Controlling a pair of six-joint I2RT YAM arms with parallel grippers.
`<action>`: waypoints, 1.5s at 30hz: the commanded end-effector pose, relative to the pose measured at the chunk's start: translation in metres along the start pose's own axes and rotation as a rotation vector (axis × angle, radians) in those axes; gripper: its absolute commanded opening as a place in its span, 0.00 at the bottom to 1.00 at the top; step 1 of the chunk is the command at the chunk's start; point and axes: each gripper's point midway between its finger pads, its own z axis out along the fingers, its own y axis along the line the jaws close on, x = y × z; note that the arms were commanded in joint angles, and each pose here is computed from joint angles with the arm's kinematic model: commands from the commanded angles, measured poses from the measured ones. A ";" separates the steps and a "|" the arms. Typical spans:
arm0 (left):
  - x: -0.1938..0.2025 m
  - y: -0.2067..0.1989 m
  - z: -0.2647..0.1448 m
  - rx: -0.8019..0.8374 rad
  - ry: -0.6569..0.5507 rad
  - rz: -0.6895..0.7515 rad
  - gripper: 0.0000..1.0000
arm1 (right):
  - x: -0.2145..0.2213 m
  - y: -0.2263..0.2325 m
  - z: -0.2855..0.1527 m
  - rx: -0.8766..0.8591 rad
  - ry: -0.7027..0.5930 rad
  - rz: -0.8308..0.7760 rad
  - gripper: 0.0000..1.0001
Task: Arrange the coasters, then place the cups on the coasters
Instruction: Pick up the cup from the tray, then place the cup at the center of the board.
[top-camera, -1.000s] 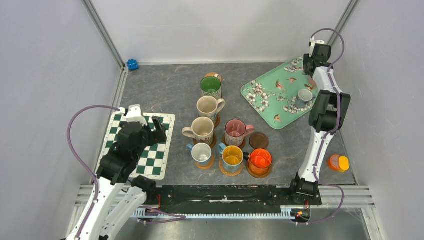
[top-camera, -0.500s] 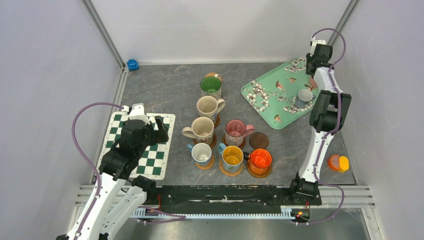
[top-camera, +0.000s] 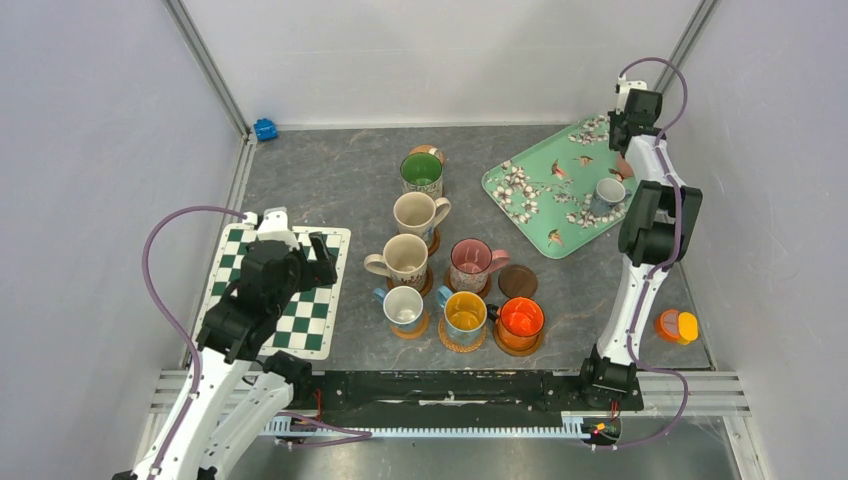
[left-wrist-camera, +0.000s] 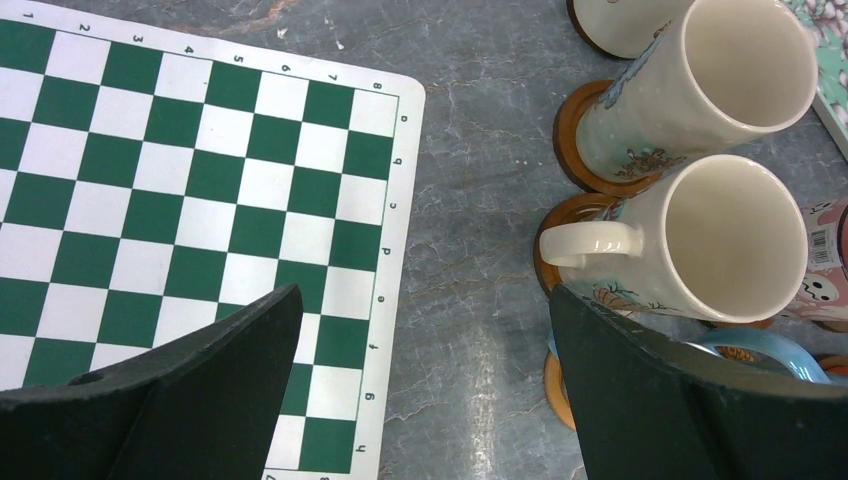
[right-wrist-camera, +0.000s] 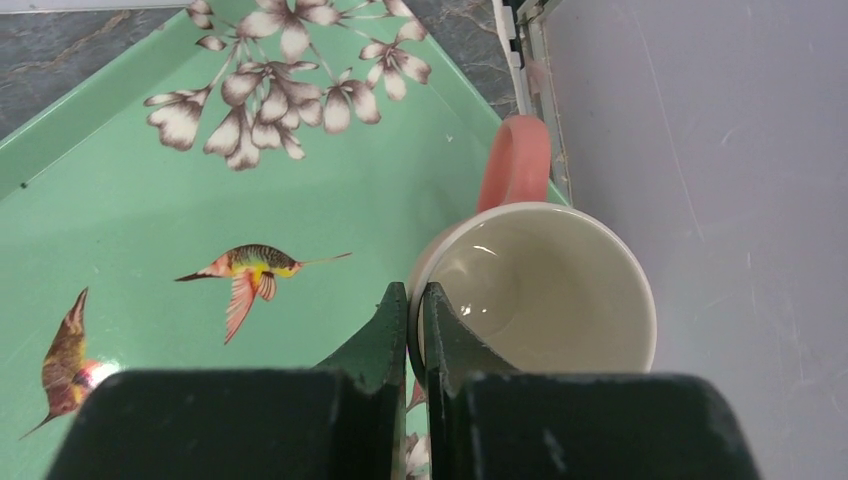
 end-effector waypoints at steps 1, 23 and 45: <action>-0.012 -0.004 -0.003 0.021 -0.047 0.002 1.00 | -0.065 -0.007 -0.044 -0.041 -0.170 0.024 0.00; -0.022 -0.003 -0.018 0.051 -0.134 -0.024 1.00 | -0.127 0.145 -0.175 -0.365 -0.359 -0.093 0.00; -0.015 -0.003 -0.004 0.022 -0.076 -0.010 1.00 | -0.158 0.368 -0.241 -0.718 -0.691 -0.362 0.00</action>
